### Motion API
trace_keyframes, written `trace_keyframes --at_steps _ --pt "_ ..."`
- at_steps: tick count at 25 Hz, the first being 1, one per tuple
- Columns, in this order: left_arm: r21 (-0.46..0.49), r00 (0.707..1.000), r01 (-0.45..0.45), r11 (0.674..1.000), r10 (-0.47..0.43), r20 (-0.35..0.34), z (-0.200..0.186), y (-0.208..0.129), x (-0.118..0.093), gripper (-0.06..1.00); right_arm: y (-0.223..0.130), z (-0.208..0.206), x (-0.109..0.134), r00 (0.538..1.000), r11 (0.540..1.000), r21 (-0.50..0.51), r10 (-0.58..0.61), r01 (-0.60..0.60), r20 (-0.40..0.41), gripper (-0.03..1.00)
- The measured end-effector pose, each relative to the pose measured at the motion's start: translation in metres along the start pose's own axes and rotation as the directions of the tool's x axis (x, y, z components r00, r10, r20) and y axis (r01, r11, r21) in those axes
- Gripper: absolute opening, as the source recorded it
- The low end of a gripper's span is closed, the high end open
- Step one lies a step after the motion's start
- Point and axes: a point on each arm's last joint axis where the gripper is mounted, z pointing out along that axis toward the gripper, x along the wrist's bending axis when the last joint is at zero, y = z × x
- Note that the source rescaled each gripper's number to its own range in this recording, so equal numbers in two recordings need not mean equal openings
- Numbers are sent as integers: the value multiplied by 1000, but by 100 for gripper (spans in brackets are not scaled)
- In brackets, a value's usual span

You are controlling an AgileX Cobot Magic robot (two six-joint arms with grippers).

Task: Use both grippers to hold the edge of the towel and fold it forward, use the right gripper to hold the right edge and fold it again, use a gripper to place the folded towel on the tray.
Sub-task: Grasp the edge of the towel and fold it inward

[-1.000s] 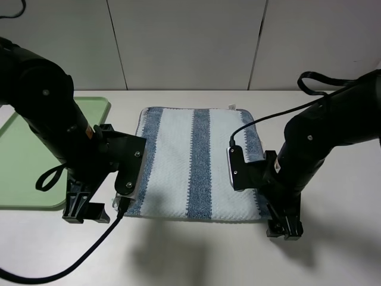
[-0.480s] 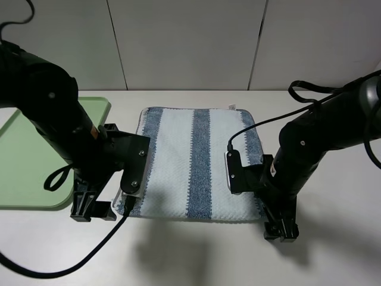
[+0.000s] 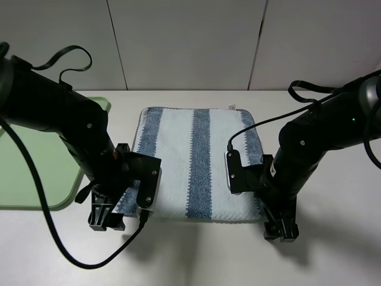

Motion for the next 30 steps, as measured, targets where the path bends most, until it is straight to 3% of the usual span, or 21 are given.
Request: trace_keyframes --at_steps 12,16,20,23,28,30 --pt "-4 1000 -2 1000 2 -2 18 2 3 91 0 0 0 1000 1000 -5 7 -7 1 100" --pt "-4 1000 2 1000 -2 3 20 3 4 80 1 0 0 1000 1000 -7 8 -8 2 100" --pt "-9 1000 5 1000 -5 -3 20 4 5 60 1 0 0 1000 1000 -9 10 -10 3 98" --pt "-18 1000 5 1000 -5 -17 20 5 6 41 3 0 -1 1000 999 -27 26 -25 15 74" --pt "-27 999 -6 1000 5 -43 20 6 9 6 6 0 -6 997 997 -68 28 -24 65 9" --pt "-26 999 -13 1000 12 -46 20 6 9 2 7 0 -7 997 997 -73 28 -23 71 0"
